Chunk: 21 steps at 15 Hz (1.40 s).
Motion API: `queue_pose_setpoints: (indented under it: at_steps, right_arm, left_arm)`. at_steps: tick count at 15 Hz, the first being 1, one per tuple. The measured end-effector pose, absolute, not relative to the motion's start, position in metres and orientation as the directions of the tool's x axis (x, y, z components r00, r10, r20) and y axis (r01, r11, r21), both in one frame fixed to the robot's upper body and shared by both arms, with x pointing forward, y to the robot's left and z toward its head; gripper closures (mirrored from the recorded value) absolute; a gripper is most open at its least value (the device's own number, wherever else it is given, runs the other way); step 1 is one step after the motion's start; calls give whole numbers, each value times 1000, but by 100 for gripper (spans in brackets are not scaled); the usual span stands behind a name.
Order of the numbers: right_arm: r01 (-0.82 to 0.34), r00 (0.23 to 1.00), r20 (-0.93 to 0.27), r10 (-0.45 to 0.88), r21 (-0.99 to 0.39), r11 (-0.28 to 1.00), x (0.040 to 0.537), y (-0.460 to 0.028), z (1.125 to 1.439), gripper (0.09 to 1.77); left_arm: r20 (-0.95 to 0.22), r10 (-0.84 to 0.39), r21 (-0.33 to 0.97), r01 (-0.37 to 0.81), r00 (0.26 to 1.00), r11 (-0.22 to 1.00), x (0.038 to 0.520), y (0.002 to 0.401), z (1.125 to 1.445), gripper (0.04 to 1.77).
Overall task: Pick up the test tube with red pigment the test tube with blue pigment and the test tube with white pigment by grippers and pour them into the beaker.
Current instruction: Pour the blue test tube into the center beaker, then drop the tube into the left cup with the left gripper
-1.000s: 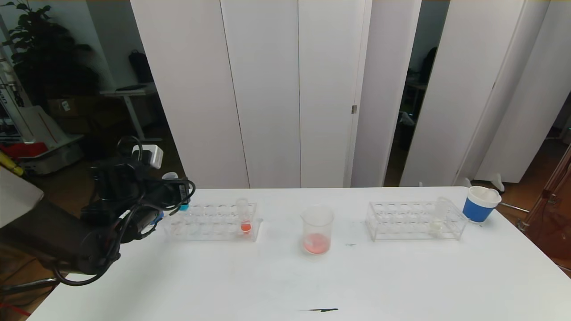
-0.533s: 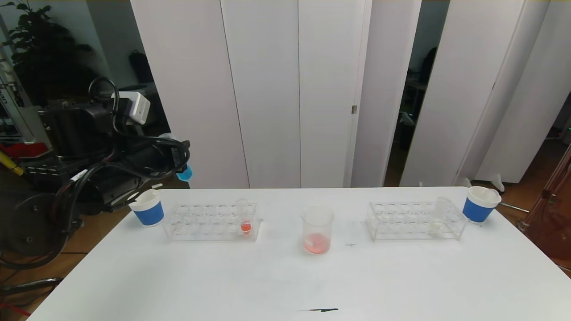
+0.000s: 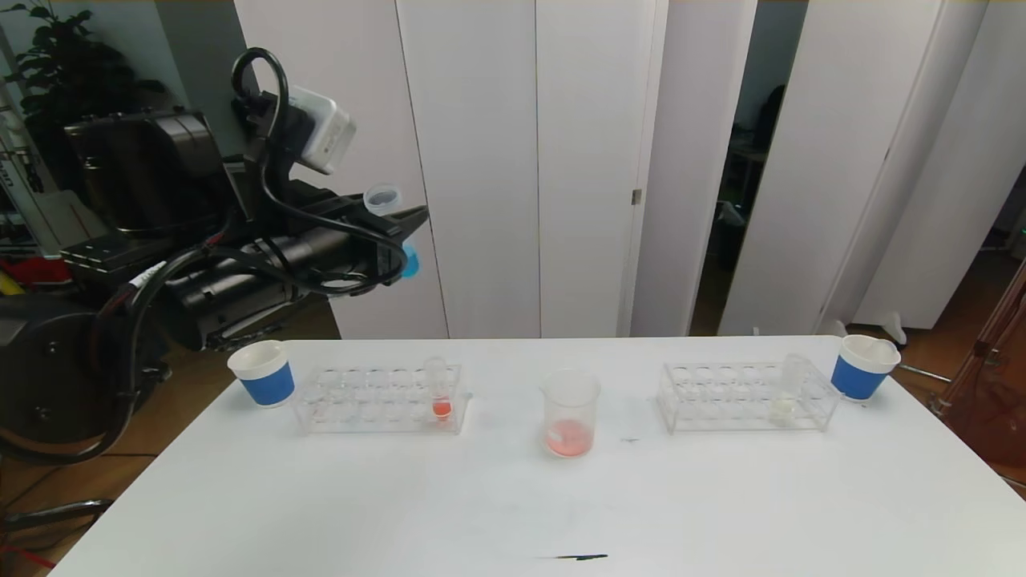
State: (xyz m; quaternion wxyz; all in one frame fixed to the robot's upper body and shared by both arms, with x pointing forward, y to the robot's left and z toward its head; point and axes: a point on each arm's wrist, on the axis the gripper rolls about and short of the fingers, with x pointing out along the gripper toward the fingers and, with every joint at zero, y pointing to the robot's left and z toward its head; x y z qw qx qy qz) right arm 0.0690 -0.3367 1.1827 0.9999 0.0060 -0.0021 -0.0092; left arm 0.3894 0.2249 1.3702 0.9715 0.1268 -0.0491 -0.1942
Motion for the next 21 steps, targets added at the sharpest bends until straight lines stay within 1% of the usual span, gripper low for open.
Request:
queue_pose_setpoints:
  at_steps: [3, 4, 7, 8, 10, 13, 15, 17, 19, 21]
  right_arm:
    - [18, 1000, 4, -18, 12, 1000, 69, -337, 1183, 11]
    - [18, 1000, 4, -19, 12, 1000, 69, -337, 1183, 11]
    - [18, 1000, 4, -19, 12, 1000, 69, -337, 1183, 11]
    - [18, 1000, 4, -18, 12, 1000, 69, -337, 1183, 11]
    - [18, 1000, 4, -18, 12, 1000, 69, -337, 1183, 11]
    - [18, 1000, 4, -18, 12, 1000, 69, -337, 1183, 11]
    - [18, 1000, 4, -18, 12, 1000, 69, -337, 1183, 11]
    - [18, 1000, 4, -19, 13, 1000, 69, -337, 1183, 11]
    - [18, 1000, 4, -18, 12, 1000, 69, -337, 1183, 11]
    - [18, 1000, 4, -19, 12, 1000, 69, -337, 1183, 11]
  left_arm:
    - [8, -475, 378, 438, 880, 816, 400, 200, 1353, 123]
    - [3, -497, 398, 455, 868, 797, 404, 191, 1346, 123]
    - [-6, -543, 472, 481, 840, 739, 419, 167, 1323, 123]
    - [-12, -581, 497, 509, 814, 703, 425, 160, 1316, 123]
    - [0, -676, 541, 568, 737, 620, 434, 147, 1305, 123]
    - [6, -700, 700, 497, 714, 513, 448, 134, 1291, 123]
    - [37, -717, 747, 457, 696, 482, 454, 126, 1280, 123]
    - [23, -745, 788, 447, 667, 423, 459, 120, 1265, 123]
    - [45, -785, 826, 419, 618, 378, 464, 120, 1258, 123]
    - [56, -793, 865, 367, 606, 342, 467, 122, 1251, 123]
